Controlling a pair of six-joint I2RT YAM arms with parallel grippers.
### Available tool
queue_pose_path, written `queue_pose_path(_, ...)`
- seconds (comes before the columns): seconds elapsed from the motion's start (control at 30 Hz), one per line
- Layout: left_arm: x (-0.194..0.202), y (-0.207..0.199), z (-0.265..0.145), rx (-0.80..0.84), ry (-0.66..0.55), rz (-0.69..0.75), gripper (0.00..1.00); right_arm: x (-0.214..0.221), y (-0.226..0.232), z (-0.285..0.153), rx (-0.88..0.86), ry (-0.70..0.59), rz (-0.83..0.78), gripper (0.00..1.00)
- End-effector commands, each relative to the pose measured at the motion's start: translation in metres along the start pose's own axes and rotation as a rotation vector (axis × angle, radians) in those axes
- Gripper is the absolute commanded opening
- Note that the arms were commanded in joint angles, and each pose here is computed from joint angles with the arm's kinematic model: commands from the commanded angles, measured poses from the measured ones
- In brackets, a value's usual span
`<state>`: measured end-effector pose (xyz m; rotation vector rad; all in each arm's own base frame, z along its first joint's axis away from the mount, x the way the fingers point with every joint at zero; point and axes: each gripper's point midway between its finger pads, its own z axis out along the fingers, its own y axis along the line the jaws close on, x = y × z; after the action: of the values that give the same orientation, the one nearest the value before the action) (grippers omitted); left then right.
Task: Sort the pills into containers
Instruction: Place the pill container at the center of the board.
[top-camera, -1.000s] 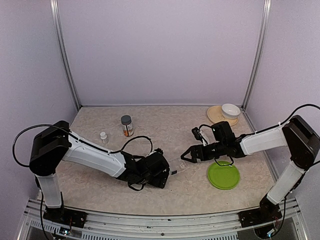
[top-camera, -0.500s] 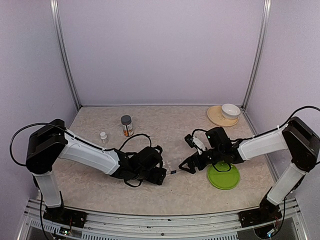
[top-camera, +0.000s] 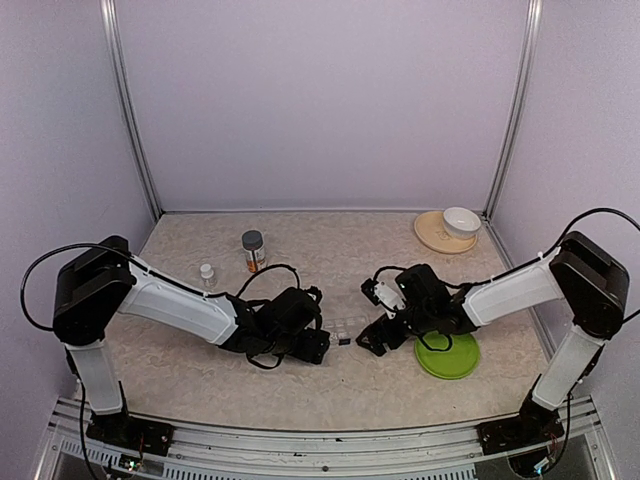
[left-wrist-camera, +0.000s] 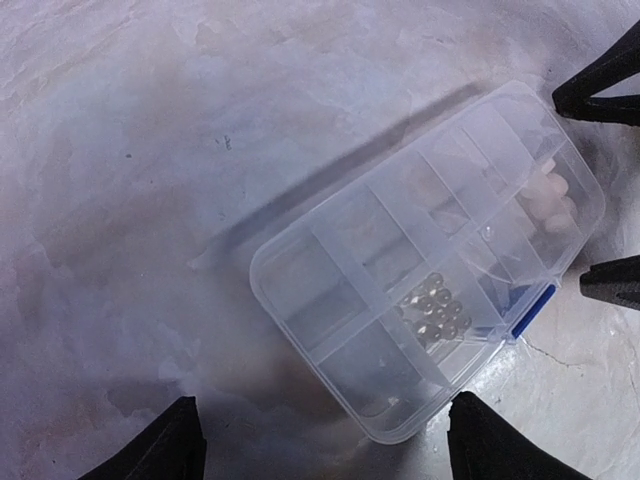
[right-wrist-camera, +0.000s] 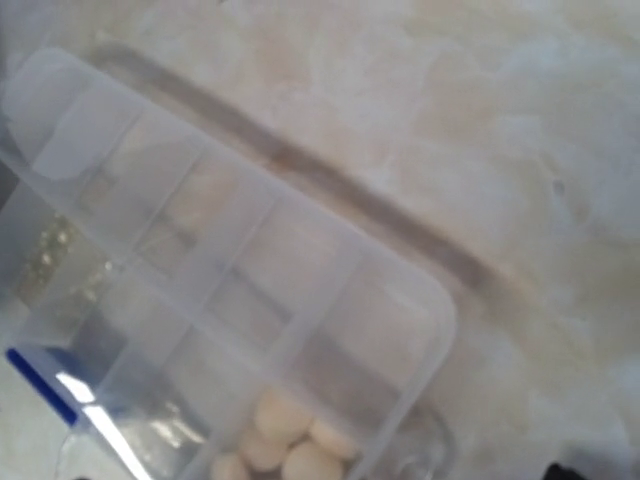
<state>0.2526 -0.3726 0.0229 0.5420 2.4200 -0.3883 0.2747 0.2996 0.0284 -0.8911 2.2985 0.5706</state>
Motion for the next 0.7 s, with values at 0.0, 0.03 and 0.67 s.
queue_pose_path(0.0, -0.002, 0.01, 0.009, -0.038, 0.007, 0.009, 0.82, 0.018, -0.013, 0.008, 0.08, 0.068, 0.029, 0.96)
queue_pose_path(0.03, -0.002, 0.013, 0.011, -0.048, 0.008, 0.009, 0.82, 0.018, -0.015, 0.009, 0.088, 0.073, 0.034, 0.96)
queue_pose_path(0.67, -0.039, 0.052, 0.04, -0.147, -0.022, 0.019, 0.83, -0.004, -0.043, 0.038, 0.241, 0.083, 0.042, 0.98)
